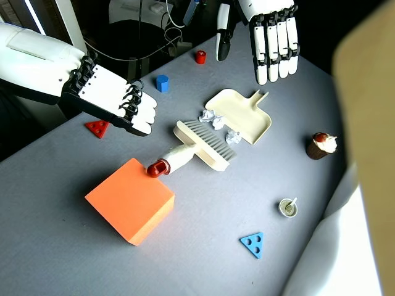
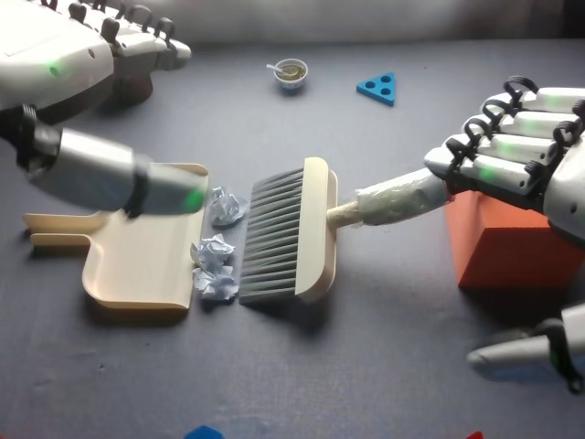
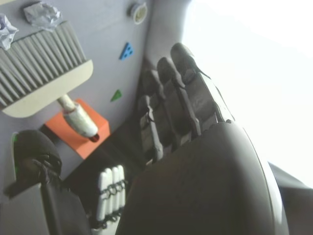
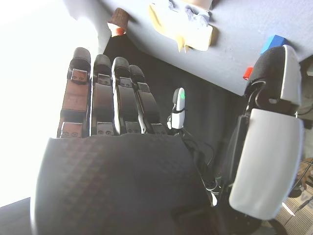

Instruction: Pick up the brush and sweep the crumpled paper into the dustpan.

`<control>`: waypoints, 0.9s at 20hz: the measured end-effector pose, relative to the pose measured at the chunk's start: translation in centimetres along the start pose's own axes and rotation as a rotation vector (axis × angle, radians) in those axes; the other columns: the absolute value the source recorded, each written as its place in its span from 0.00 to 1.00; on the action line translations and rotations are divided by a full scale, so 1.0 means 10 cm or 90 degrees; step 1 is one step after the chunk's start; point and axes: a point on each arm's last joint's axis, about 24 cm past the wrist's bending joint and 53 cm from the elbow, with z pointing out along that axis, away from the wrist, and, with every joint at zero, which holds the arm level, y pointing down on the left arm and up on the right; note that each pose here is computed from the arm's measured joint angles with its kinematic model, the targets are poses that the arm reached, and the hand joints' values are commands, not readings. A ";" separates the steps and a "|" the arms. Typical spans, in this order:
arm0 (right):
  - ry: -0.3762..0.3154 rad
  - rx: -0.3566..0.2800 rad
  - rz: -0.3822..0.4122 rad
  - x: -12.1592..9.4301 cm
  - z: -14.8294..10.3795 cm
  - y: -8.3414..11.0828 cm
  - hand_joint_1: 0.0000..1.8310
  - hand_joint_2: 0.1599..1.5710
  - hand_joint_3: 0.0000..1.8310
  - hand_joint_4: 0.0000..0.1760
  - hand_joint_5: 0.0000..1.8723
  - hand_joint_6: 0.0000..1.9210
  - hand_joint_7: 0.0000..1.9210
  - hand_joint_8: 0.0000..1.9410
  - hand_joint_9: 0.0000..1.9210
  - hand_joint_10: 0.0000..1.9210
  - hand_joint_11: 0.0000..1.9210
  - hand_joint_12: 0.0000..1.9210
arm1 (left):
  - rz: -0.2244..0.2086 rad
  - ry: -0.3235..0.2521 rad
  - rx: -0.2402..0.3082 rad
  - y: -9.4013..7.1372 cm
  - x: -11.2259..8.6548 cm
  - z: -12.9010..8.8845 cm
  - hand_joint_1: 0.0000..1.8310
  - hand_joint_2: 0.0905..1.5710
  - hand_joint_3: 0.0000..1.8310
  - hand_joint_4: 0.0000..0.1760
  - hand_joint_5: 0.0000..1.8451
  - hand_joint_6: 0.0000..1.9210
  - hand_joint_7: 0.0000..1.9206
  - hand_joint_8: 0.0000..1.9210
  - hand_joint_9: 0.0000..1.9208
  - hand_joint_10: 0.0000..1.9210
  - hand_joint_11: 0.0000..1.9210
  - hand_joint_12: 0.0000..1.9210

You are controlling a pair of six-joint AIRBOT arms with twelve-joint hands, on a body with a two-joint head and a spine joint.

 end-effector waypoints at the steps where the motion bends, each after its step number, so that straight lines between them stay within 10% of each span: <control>1: 0.000 -0.001 -0.001 0.00 0.00 0.00 0.00 0.47 0.00 0.00 0.07 0.00 0.10 0.00 0.09 0.00 0.06 0.03 | 0.006 -0.001 0.000 0.00 -0.01 0.00 0.00 0.51 0.00 0.00 0.11 0.00 0.14 0.00 0.14 0.00 0.12 0.04; 18: 0.000 0.000 0.004 0.00 0.00 -0.01 0.00 0.52 0.01 0.00 0.04 0.00 0.08 0.01 0.08 0.01 0.07 0.02 | 0.045 0.035 -0.044 0.24 0.17 -0.04 0.13 0.44 0.00 0.00 0.05 0.00 0.08 0.00 0.10 0.00 0.12 0.02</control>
